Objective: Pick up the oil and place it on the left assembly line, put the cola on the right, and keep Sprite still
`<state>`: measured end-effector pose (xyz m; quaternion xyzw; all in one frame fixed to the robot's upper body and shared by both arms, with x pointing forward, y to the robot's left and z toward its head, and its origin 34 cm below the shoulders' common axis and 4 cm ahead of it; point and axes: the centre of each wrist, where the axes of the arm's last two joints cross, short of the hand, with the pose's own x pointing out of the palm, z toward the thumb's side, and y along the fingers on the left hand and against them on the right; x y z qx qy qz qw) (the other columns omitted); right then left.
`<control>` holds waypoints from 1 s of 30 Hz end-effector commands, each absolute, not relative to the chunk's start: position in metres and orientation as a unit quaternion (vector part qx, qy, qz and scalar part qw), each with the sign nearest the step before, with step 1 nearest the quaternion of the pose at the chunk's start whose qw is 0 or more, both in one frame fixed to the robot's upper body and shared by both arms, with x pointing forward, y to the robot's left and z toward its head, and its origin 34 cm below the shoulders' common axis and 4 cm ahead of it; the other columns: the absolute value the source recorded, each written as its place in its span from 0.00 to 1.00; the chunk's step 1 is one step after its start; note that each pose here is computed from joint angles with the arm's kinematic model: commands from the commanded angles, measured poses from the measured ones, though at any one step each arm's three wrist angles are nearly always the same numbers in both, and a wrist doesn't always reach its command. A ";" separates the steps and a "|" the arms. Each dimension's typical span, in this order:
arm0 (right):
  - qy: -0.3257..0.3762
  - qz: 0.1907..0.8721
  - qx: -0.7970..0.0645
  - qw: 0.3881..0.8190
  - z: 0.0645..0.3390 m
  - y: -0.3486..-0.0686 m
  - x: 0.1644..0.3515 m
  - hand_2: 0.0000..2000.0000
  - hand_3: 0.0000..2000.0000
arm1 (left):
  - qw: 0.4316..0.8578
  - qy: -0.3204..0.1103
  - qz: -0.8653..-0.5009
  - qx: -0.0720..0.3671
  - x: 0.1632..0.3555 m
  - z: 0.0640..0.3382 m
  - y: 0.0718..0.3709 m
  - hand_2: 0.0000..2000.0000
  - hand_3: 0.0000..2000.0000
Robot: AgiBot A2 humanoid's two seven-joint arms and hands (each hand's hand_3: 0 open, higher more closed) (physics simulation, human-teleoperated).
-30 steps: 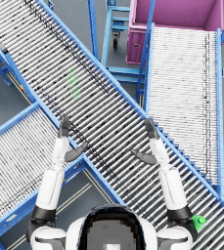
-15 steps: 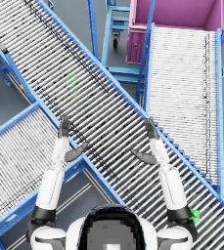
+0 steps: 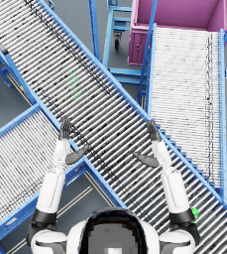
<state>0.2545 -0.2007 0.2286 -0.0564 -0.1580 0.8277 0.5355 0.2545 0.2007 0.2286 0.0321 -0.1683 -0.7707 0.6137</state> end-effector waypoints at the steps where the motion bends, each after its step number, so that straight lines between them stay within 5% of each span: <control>1: -0.158 0.828 -0.056 0.536 0.229 -0.201 0.255 0.00 0.00 | 0.614 -0.168 -0.771 0.032 0.255 0.229 0.201 0.00 0.00; 30: -0.158 0.828 -0.056 0.536 0.229 -0.201 0.255 0.00 0.00 | 0.614 -0.168 -0.771 0.032 0.255 0.229 0.201 0.00 0.00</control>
